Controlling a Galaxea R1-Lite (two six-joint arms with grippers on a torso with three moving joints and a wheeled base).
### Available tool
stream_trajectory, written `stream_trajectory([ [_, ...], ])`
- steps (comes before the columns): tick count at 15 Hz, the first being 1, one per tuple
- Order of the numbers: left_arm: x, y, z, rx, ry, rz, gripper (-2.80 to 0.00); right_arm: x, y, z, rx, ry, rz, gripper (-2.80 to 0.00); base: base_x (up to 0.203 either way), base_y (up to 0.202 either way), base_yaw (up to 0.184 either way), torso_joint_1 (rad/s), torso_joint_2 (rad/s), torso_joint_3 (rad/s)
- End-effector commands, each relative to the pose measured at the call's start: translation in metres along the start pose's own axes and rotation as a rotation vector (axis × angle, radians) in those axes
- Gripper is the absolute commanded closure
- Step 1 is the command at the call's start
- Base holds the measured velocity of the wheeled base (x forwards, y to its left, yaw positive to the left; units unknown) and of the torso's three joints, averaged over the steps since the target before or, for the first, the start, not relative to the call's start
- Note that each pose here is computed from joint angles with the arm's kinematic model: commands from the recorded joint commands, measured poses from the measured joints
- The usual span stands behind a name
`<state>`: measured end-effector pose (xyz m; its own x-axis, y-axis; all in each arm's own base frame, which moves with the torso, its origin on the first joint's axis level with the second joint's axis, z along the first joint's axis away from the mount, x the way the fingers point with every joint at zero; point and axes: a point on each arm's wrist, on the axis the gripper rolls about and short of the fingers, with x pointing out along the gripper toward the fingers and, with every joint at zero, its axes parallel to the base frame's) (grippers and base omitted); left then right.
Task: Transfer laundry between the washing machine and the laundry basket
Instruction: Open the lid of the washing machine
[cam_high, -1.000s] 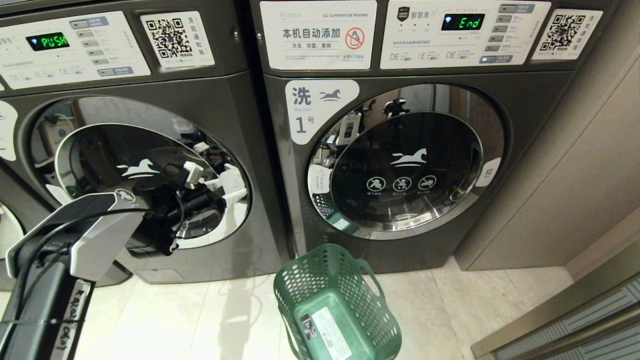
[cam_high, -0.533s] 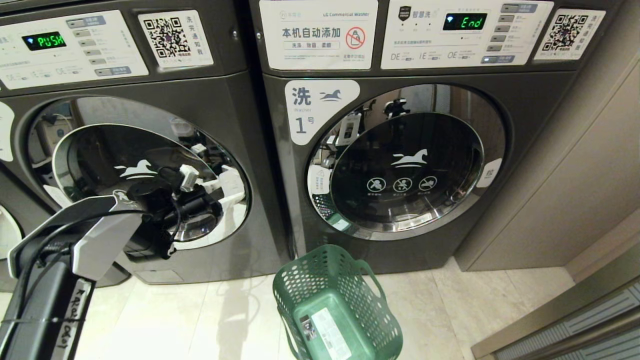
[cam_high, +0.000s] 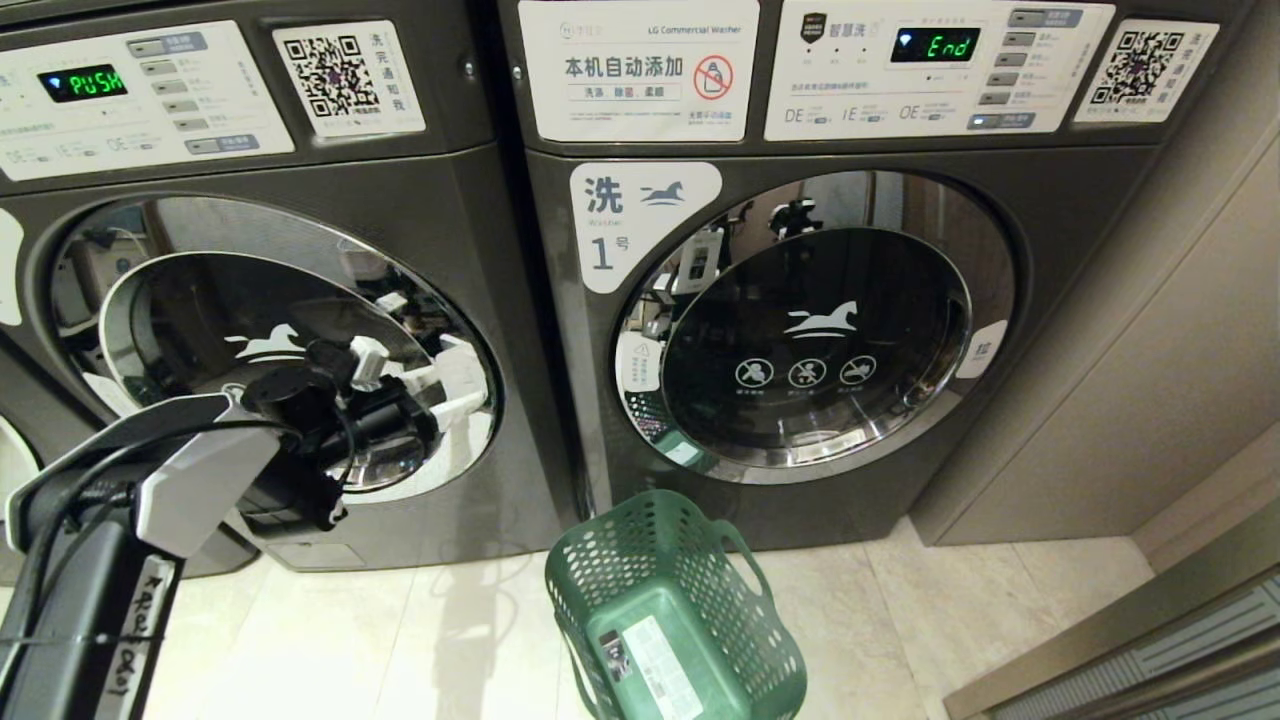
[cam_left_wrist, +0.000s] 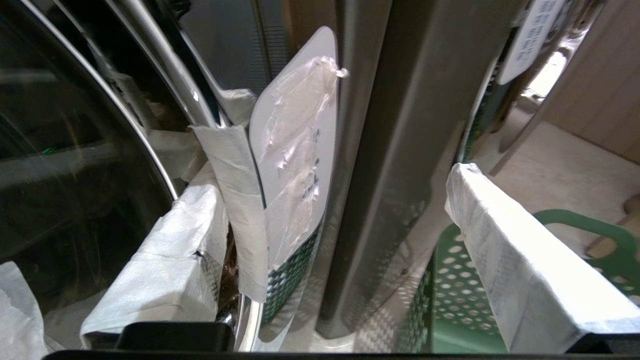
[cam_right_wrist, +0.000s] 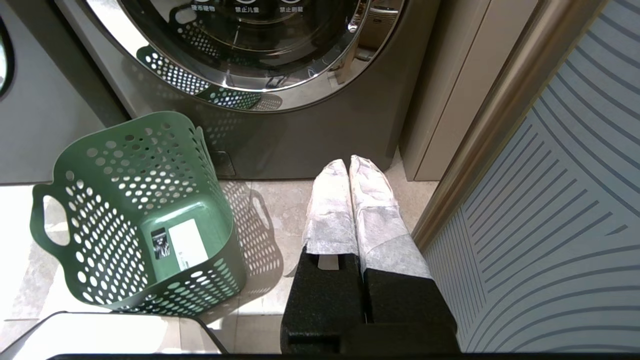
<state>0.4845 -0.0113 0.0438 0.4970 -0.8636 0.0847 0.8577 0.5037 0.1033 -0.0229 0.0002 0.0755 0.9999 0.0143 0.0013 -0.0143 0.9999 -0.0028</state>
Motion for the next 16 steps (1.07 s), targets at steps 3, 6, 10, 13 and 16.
stream_trajectory([
  [3, -0.003, -0.016, 0.000, -0.052, -0.053, -0.010, -2.80, 0.000, 0.000, 0.000, 0.000, 0.000, 0.001, 0.00, 0.000, 0.000, 0.000, -0.009, -0.01, 0.001],
  [6, -0.009, -0.013, -0.002, -0.063, -0.057, 0.048, -2.80, 0.000, 0.000, 0.000, 0.000, 0.001, 0.001, 0.00, 0.000, 0.000, 0.000, 0.000, 0.00, 0.000],
  [10, -0.028, -0.002, -0.007, -0.072, -0.053, 0.145, -2.80, 0.000, 0.000, 0.000, 0.000, 0.001, 0.001, 0.00, 0.000, 0.000, 0.000, 0.000, 0.00, 0.000],
  [13, -0.051, 0.010, -0.013, -0.081, -0.044, 0.198, -2.80, 0.000, 0.000, 0.000, 0.000, 0.001, 0.001, 0.00, 0.000, 0.000, 0.000, 0.000, 0.00, 0.000],
  [16, -0.077, 0.022, -0.015, -0.083, -0.039, 0.255, -2.80, 0.000, 0.000, 0.000, 0.000, 0.001, 0.001, 0.00, 0.000, 0.000, 0.000, 0.000, 0.00, 0.000],
])
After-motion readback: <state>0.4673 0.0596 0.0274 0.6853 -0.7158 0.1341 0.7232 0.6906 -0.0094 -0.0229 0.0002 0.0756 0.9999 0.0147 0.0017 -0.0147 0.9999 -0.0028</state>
